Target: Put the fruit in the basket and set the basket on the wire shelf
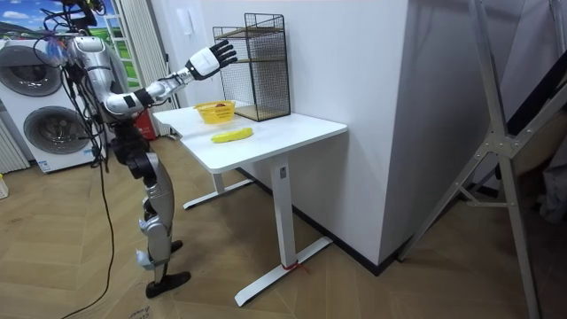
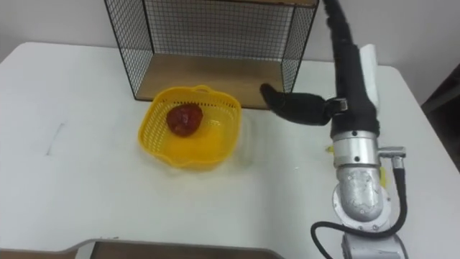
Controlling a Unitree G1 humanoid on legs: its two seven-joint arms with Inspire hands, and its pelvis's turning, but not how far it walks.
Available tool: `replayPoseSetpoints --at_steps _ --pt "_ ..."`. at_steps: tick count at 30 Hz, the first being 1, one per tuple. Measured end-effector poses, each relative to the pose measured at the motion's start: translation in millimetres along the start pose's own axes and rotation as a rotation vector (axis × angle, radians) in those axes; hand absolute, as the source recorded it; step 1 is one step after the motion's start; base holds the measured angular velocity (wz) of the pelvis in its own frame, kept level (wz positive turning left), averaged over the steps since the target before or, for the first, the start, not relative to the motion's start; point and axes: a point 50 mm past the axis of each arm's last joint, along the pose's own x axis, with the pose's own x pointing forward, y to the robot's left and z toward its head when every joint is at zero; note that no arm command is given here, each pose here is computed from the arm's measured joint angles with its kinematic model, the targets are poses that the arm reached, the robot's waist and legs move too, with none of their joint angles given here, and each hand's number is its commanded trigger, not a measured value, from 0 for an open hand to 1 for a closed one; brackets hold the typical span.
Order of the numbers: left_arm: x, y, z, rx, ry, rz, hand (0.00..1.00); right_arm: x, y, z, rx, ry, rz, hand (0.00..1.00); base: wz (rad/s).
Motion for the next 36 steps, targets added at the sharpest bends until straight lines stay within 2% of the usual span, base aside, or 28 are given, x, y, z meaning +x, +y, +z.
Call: replayPoseSetpoints --at_steps 6,14,19,28,36 --pt "-2.1 1.2 -11.6 -0.017 0.033 0.003 0.00 2.1 -22.7 -11.7 -0.099 0.029 -0.147 0.00 -0.01" --pt "-3.3 5.5 -14.6 -0.045 0.046 0.020 0.00 -8.6 -26.6 -58.9 -0.203 0.244 -0.135 0.00 -0.02" --pt "-3.3 5.9 -14.9 -0.044 0.057 0.022 0.00 -14.7 -26.4 -72.0 -0.232 0.313 -0.107 0.00 0.00" --pt "-4.6 10.7 -11.0 -0.048 0.053 0.043 0.00 -30.1 -22.3 -96.1 -0.288 0.471 0.048 0.00 0.00" --pt "-6.1 14.0 -18.0 -0.073 0.095 0.038 0.00 -65.3 -22.9 -140.1 -0.310 0.768 0.294 0.00 0.00"
